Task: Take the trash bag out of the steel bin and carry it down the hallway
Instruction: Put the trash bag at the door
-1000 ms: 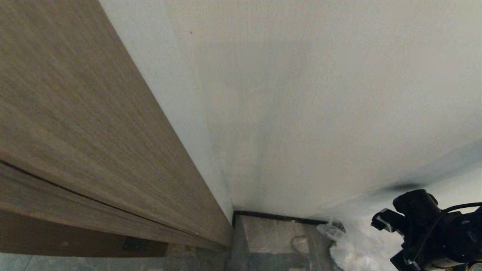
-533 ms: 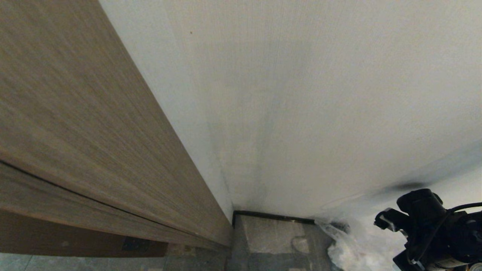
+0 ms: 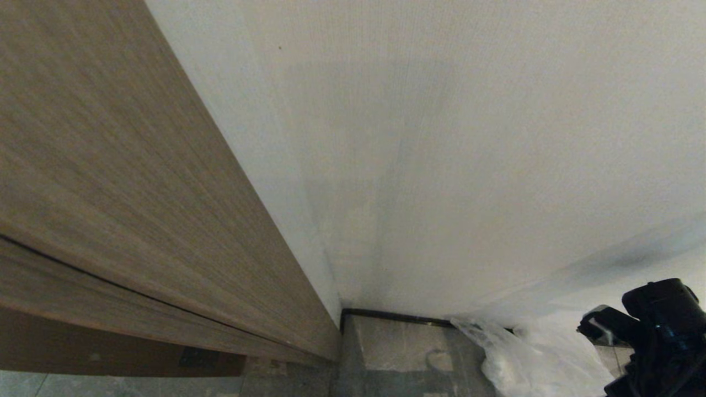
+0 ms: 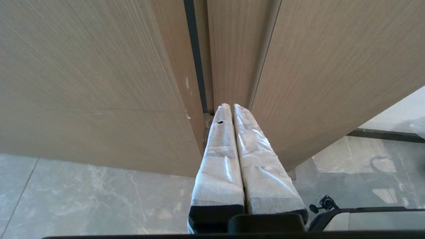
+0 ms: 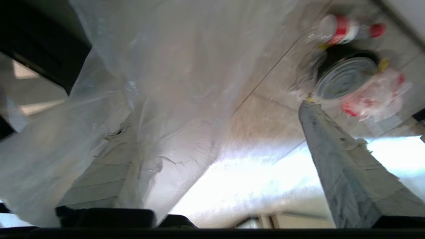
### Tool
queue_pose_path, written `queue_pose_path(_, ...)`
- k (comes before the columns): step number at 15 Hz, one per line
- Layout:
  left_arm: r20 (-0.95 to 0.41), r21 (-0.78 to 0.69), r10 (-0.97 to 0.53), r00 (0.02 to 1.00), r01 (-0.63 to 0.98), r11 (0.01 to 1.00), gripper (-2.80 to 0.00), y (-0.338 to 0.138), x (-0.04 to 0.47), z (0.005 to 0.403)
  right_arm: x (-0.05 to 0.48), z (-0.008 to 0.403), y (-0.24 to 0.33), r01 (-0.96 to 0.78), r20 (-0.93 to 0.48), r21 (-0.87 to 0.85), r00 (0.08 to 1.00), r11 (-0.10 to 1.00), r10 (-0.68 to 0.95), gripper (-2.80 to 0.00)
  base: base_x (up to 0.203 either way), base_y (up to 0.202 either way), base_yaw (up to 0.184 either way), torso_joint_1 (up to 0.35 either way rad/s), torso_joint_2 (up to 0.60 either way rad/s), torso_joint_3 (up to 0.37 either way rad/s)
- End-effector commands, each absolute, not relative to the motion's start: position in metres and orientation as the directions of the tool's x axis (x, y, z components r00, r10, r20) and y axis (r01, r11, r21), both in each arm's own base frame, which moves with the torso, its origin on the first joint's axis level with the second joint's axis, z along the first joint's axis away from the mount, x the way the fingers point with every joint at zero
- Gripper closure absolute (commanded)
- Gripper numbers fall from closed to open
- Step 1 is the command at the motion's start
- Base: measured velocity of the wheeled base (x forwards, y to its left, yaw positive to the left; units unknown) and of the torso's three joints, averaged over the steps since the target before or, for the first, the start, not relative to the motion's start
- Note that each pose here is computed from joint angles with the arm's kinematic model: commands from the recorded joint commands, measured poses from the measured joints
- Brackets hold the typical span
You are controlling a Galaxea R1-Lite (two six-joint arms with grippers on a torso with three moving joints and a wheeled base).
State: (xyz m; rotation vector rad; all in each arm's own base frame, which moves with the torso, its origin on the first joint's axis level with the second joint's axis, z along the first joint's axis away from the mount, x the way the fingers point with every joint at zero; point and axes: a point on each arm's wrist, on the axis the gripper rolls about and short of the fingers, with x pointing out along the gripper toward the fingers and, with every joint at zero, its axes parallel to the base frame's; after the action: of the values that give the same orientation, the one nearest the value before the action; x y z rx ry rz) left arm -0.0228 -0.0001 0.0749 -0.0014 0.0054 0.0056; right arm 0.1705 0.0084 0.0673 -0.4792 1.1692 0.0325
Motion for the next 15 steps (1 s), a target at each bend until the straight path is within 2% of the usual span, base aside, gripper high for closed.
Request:
queue_pose_path(1, -0.008, -0.002, 0.006, 1.000, -0.006, 1.000, 0.00, 0.000, -0.023, 0.074, 0.152, 0.087, 0.007, -0.229, -0.841, -0.360, 0.499, 0.904, -0.208, -2.80, 0.000, 0.000, 0.000, 0.000, 0.00, 0.000)
queue_pose_path(3, -0.009, -0.002, 0.006, 1.000, -0.006, 1.000, 0.00, 0.000, -0.023, 0.074, 0.143, 0.091, 0.007, -0.246, -0.849, -0.330, 0.499, 0.912, -0.172, -2.80, 0.000, 0.000, 0.000, 0.000, 0.00, 0.000)
queue_pose_path(5, -0.009, -0.002, 0.006, 1.000, -0.006, 1.000, 0.00, 0.000, -0.023, 0.074, 0.138, 0.101, 0.007, -0.227, -0.816, -0.337, 0.554, 0.914, -0.163, -2.80, 0.000, 0.000, 0.000, 0.000, 0.00, 0.000)
queue_pose_path(7, -0.009, -0.002, 0.006, 1.000, -0.006, 1.000, 0.00, 0.000, -0.023, 0.074, 0.132, 0.099, 0.007, -0.237, -0.828, -0.330, 0.538, 0.914, -0.159, -2.80, 0.000, 0.000, 0.000, 0.000, 0.00, 0.000)
queue_pose_path(8, -0.009, -0.002, 0.005, 1.000, -0.005, 1.000, 0.00, 0.000, -0.023, 0.074, 0.138, 0.096, 0.008, -0.250, -0.845, -0.309, 0.514, 0.918, -0.145, -2.80, 0.000, 0.000, 0.000, 0.000, 0.00, 0.000)
queue_pose_path(13, -0.011, -0.002, 0.006, 1.000, -0.006, 1.000, 0.00, 0.000, -0.023, 0.074, 0.190, 0.098, 0.019, -0.234, -0.793, -0.291, 0.601, 0.928, -0.097, -2.80, 0.000, 0.000, 0.000, 0.000, 0.00, 0.000)
queue_pose_path(15, -0.009, 0.000, 0.006, 1.000, -0.006, 1.000, 0.00, 0.000, -0.023, 0.074, 0.193, 0.087, 0.020, -0.244, -0.816, -0.306, 0.565, 0.920, -0.122, -2.80, 0.000, 0.000, 0.000, 0.000, 0.00, 0.000)
